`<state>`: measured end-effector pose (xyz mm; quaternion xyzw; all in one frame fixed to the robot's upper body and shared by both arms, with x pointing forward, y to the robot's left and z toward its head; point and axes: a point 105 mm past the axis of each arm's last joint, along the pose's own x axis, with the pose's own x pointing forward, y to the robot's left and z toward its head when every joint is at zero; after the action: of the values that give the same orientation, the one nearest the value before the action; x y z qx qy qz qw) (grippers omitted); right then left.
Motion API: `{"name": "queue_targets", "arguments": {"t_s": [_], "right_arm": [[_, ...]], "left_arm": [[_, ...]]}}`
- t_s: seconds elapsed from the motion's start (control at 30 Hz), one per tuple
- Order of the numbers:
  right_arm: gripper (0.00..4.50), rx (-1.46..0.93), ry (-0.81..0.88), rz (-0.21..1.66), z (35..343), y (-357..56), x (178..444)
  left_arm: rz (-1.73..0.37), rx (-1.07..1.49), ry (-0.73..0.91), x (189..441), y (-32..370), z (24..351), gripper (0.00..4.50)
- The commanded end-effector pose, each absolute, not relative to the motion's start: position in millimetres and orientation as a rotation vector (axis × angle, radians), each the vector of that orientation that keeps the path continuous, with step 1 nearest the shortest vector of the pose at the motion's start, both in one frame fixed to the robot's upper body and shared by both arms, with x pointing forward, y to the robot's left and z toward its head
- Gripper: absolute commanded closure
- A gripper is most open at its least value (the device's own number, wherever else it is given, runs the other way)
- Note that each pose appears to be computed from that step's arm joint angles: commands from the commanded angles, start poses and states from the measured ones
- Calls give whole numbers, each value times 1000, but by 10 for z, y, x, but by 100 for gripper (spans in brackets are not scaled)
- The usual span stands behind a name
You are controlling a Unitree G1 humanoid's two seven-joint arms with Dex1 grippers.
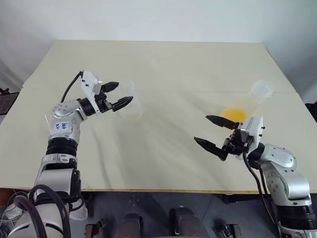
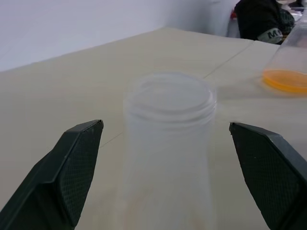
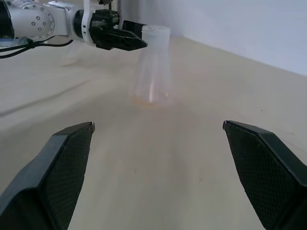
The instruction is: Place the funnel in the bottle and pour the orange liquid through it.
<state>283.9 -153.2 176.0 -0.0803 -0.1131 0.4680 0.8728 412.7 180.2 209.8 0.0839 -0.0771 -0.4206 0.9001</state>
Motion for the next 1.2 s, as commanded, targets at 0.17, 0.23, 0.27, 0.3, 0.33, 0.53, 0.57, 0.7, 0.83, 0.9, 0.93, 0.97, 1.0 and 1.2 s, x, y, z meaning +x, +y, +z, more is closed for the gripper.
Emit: {"name": "queue_targets", "arguments": {"t_s": [0.17, 0.23, 0.27, 0.3, 0.33, 0.53, 0.57, 0.7, 0.83, 0.9, 0.93, 0.97, 1.0, 1.2], "right_arm": [[0, -181, -285, 955, 1872, -1561, 2793], [0, -183, -288, 948, 1877, -1564, 2799], [0, -186, -290, 945, 1882, -1566, 2802], [0, -187, -292, 943, 1890, -1569, 2805], [0, -188, -293, 942, 1895, -1570, 2807], [0, -137, -315, 937, 2006, -1568, 2809], [0, -131, -310, 945, 2012, -1570, 2805], [0, -129, -284, 978, 2027, -1600, 2772], [0, -141, -280, 994, 2067, -1645, 2767], [0, -145, -276, 1004, 2108, -1674, 2771], [0, -147, -275, 1007, 2125, -1686, 2775], [0, -150, -273, 1011, 2140, -1701, 2776], [0, -162, -268, 1020, 2159, -1730, 2767], [0, -189, -200, 1093, 2175, -1808, 2711]], "left_arm": [[-841, 209, -190, 4257, 1742, 2221, 41], [-830, 203, -176, 4284, 1740, 2195, 91], [-828, 201, -174, 4292, 1736, 2187, 124], [-829, 197, -178, 4297, 1727, 2191, 152], [-829, 195, -182, 4301, 1721, 2194, 187], [-854, 196, -195, 4295, 1667, 2214, 215], [-861, 199, -200, 4288, 1661, 2224, 215], [-922, 244, -238, 4204, 1615, 2313, 215], [-1003, 269, -250, 4069, 1486, 2363, 215], [-1063, 272, -253, 3945, 1339, 2389, 215], [-1082, 276, -253, 3891, 1285, 2395, 215], [-1098, 283, -262, 3834, 1224, 2409, 215], [-1121, 280, -270, 3745, 1116, 2423, 215], [-1181, 268, -256, 3483, 745, 2374, 215]]}}
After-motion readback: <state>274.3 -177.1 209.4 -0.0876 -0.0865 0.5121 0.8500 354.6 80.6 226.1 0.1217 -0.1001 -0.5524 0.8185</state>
